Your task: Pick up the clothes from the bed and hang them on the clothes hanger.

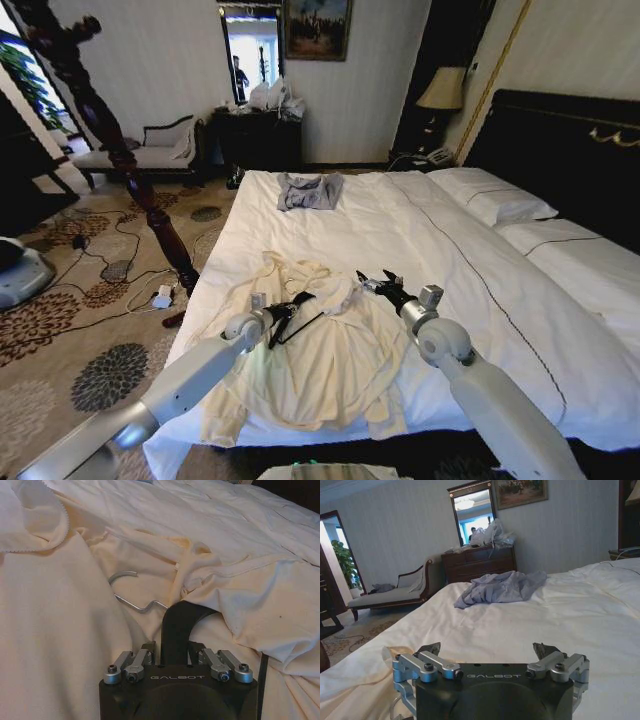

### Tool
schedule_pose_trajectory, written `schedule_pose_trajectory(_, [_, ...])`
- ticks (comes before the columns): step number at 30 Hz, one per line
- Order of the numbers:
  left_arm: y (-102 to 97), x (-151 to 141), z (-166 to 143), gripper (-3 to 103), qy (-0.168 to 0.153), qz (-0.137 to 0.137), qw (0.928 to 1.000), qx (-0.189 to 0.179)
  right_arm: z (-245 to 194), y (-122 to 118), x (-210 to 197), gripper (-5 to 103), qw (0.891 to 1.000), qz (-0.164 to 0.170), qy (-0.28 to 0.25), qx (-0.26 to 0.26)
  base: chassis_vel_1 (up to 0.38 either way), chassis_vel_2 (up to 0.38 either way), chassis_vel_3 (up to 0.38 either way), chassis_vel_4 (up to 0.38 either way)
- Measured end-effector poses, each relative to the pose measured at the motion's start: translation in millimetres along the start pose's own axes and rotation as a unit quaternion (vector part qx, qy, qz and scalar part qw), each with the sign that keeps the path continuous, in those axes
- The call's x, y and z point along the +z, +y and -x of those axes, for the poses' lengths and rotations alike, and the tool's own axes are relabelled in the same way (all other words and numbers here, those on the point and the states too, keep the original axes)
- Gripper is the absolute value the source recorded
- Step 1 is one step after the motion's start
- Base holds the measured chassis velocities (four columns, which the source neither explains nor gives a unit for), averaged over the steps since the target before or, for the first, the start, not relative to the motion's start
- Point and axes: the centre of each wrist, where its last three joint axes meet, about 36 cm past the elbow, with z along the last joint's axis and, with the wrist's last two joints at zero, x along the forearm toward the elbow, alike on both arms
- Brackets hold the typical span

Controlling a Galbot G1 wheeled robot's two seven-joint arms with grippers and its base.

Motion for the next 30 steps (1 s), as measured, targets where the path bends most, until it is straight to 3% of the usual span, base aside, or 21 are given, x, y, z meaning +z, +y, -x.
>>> schedule_pose_trajectory(3, [-0.9, -0.6, 1.8, 36, 0.0, 0.003, 1.0, -0.001, -0.1, 0.4, -0.3, 100, 1.0, 0.001, 0.0, 0.0, 0.0, 0.0, 0.0, 0.0])
schedule_pose_trajectory(6, [-1.7, -1.3, 4.7, 25, 0.0, 0.006, 1.0, -0.002, -0.3, 1.6, -1.0, 100, 1.0, 0.002, -0.002, -0.002, 0.0, 0.0, 0.0, 0.0])
schedule_pose_trajectory(17, [-0.1, -3.2, 2.6, 25, -0.018, 0.023, 0.9996, -0.007, 0.0, 2.3, -2.6, 100, 1.0, 0.004, -0.004, -0.002, 0.0, 0.0, 0.0, 0.0])
schedule_pose_trajectory(23, [5.0, -5.5, -1.2, 25, -0.03, 0.051, 0.9982, -0.012, 2.9, 5.9, -2.0, 100, 1.0, 0.006, -0.004, -0.005, 0.0, 0.0, 0.0, 0.0])
schedule_pose_trajectory(27, [15.3, -4.3, 7.4, 25, -0.052, 0.132, 0.9897, -0.019, 5.6, 8.0, -3.5, 100, 1.0, 0.012, -0.005, -0.005, 0.0, 0.0, 0.0, 0.0])
schedule_pose_trajectory(28, [19.8, -1.2, 12.4, 25, -0.067, 0.188, 0.9797, -0.024, 8.0, 8.3, -5.3, 100, 1.0, 0.021, -0.002, -0.003, 0.0, 0.0, 0.0, 0.0])
schedule_pose_trajectory(29, [19.8, -1.2, 12.4, 25, -0.067, 0.188, 0.9797, -0.024, 8.0, 8.3, -5.3, 100, 1.0, 0.021, -0.002, -0.003, 0.0, 0.0, 0.0, 0.0])
schedule_pose_trajectory(30, [21.5, -0.2, 14.2, 25, -0.076, 0.218, 0.9726, -0.026, 9.6, 7.9, -6.2, 100, 1.0, 0.025, -0.001, -0.002, 0.0, 0.0, 0.0, 0.0])
